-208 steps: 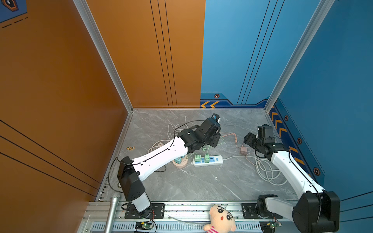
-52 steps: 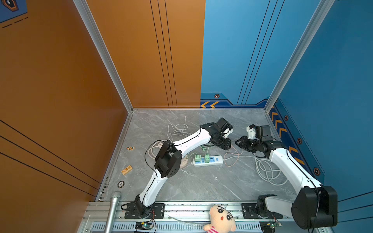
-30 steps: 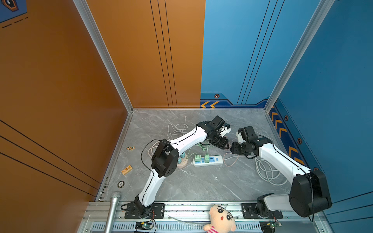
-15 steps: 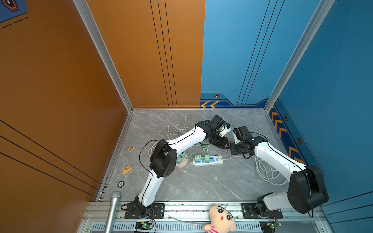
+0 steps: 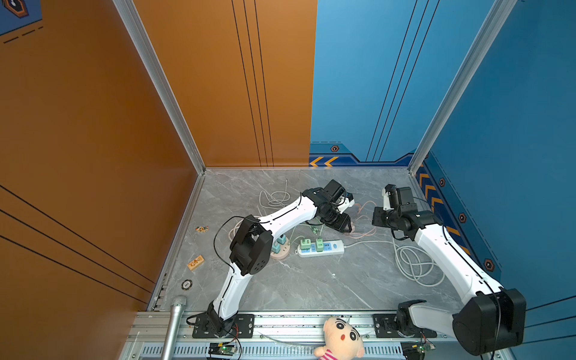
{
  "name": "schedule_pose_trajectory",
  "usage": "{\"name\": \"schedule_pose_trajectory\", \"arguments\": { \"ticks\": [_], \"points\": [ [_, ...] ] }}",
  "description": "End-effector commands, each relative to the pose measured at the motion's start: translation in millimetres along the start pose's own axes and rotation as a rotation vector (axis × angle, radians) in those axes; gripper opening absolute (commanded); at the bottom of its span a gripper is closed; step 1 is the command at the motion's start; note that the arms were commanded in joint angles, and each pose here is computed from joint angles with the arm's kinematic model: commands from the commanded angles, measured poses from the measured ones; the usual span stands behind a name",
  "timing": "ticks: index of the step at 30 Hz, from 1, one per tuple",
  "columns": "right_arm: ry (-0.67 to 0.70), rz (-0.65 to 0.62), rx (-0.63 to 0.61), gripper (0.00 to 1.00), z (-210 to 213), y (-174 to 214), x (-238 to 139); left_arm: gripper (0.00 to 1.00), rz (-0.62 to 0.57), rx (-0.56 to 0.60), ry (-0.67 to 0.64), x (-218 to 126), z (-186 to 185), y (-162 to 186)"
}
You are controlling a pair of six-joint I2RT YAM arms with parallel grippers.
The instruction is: Insert the plug
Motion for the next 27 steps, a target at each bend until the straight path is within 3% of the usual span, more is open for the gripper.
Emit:
{"name": "schedule_pose_trajectory", "arguments": {
  "ticks": [1,5,8,13,18,23,27],
  "points": [
    [0.053,-0.044,0.136,0.01,-30.2,-10.4,-10.1,0.35,-0.011,0.025,0.004,-10.1,-4.0,1.3],
    [0.169,-0.039,0.261,0.01,-68.9,-5.0,-1.4,0.35,-0.038,0.039,0.009,-20.5,-8.6,1.2],
    [0.177,-0.039,0.319,0.01,-80.8,-1.3,13.0,0.34,-0.076,0.035,-0.01,-32.9,-7.0,-0.1],
    [0.112,-0.002,0.328,0.02,-76.0,-4.3,41.7,0.34,-0.145,0.024,0.021,-57.9,-8.3,-2.4],
    [0.145,0.067,0.321,0.03,-84.5,-4.5,72.5,0.34,-0.214,0.041,0.077,-84.8,-19.3,-5.2],
    [0.114,0.108,0.33,0.17,-83.8,-8.8,96.3,0.34,-0.258,0.043,0.074,-96.2,-22.5,-9.0],
    [0.115,0.078,0.334,0.27,-84.3,-19.8,92.8,0.34,-0.273,0.033,0.057,-89.4,-19.0,-11.4]
  ]
}}
Point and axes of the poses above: each gripper's point midway between its finger pads, its own x axis out along the fingers, its own z axis along the line the jaws close on, y = z × x, the point moved 4 cm from there along -x, back along the fingers, and after that the axes turned 12 degrees about -x, right-handed, at the moved point
